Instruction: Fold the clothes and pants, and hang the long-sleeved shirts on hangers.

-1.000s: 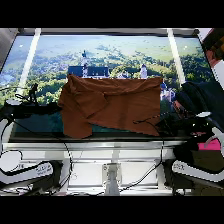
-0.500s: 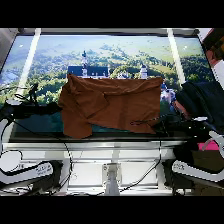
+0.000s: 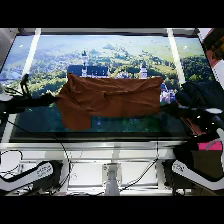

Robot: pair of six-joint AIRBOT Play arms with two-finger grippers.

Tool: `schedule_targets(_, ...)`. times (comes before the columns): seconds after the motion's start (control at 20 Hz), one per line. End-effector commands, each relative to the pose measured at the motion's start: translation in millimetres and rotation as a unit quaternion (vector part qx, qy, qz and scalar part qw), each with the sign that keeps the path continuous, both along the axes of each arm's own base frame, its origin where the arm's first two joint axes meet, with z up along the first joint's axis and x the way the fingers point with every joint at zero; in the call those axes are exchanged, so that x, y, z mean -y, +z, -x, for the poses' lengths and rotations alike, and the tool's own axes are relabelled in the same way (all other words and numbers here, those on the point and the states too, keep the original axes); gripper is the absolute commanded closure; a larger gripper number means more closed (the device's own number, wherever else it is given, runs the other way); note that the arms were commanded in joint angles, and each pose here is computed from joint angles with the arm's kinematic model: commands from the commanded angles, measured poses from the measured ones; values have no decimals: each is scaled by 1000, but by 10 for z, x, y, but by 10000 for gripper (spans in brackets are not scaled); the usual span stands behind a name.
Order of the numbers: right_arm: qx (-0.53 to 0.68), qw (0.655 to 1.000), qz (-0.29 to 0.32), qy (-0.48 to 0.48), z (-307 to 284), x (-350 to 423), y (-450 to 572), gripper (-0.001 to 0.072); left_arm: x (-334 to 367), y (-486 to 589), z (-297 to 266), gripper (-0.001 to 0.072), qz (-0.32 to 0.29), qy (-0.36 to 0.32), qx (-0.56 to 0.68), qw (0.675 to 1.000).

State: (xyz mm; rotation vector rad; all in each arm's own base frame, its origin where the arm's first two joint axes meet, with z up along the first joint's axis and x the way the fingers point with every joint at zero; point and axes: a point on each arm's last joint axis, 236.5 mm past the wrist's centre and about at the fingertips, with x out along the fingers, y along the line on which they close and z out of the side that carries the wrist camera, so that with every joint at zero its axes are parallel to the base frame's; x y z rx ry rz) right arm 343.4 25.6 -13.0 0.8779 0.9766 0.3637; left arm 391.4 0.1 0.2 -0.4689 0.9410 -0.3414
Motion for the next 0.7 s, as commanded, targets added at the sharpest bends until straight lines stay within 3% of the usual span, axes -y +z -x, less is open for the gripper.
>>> schedule_targets(0.0, 154, 987, 36, 9, -341, 60, 1053, 694, -73, 838, -304, 685, -6, 30, 112, 993)
schedule_targets(0.15, 269, 957, 104, 16, -415, 102, 2025, 694, -118, 1778, -485, 685, 20, 80, 229, 970)
schedule_targets(0.35, 419, 886, 197, 26, -172, -32, 3365, 694, -85, 3005, -324, 685, 32, 106, 364, 925)
schedule_targets(0.65, 553, 762, 337, 21, 656, -387, 4706, 695, 139, 4728, 781, 685, -11, 132, 564, 815)
